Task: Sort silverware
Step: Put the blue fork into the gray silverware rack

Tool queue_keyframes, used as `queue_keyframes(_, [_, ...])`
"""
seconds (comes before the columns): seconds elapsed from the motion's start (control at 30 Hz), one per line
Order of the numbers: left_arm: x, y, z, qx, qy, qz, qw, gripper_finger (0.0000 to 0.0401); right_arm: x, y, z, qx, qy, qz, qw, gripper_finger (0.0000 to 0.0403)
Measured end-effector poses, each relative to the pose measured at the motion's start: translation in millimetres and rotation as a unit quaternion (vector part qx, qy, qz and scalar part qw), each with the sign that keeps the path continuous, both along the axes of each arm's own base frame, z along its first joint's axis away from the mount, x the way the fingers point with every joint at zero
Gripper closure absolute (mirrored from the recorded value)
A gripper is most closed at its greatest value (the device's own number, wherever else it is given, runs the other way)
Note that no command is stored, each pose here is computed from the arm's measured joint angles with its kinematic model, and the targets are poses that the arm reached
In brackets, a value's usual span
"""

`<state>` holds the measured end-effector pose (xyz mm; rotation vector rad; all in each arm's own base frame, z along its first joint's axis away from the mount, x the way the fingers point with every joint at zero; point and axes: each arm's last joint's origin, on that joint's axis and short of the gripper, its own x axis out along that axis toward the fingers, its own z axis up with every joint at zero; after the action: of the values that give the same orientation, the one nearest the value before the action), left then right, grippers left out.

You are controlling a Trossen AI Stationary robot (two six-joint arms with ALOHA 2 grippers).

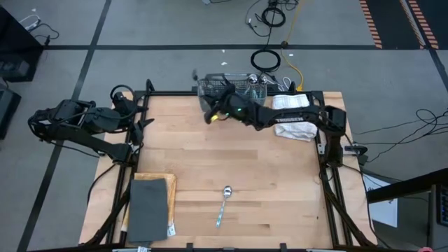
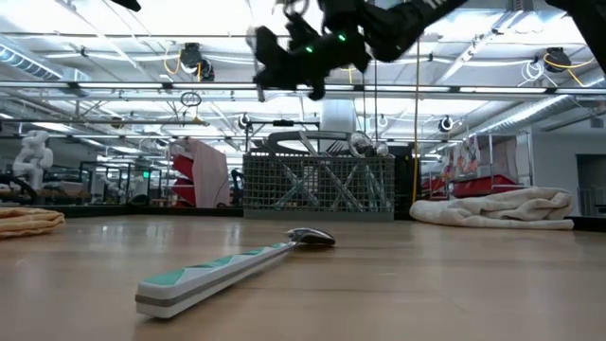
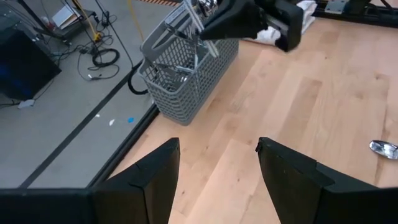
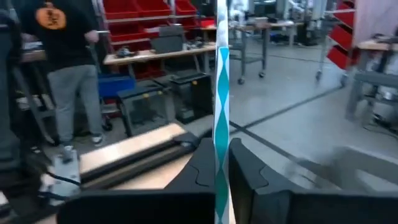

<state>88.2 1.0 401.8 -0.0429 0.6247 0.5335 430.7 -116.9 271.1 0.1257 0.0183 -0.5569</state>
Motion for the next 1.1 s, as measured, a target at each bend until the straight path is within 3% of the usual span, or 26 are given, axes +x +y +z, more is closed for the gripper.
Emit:
queue_keyframes(0.13, [-0.2,0.5,0.2,0.006,-0.001,0.006,1.000,0.0177,-30.4,-22.2,-16.7,0.014,0.014,-0.021,1.000,0.0402])
queue_keyframes(0.4, [0.4,2.2,-2.0,0.035,0.001,0.035,0.999,0.0177,-65.6,-64.4,-38.5,0.045,0.039,0.034,0.998,0.0402])
queue_keyframes(0.83, [14.2,0.7,-36.7,0.063,0.057,0.047,0.995,0.0177,-81.3,-100.1,-45.3,0.030,0.037,0.037,0.998,0.0402])
queue_keyframes(1.1, [15.9,1.6,-38.1,0.085,0.049,0.068,0.993,0.0177,-75.4,-112.0,-76.4,0.078,0.024,0.060,0.995,0.0402])
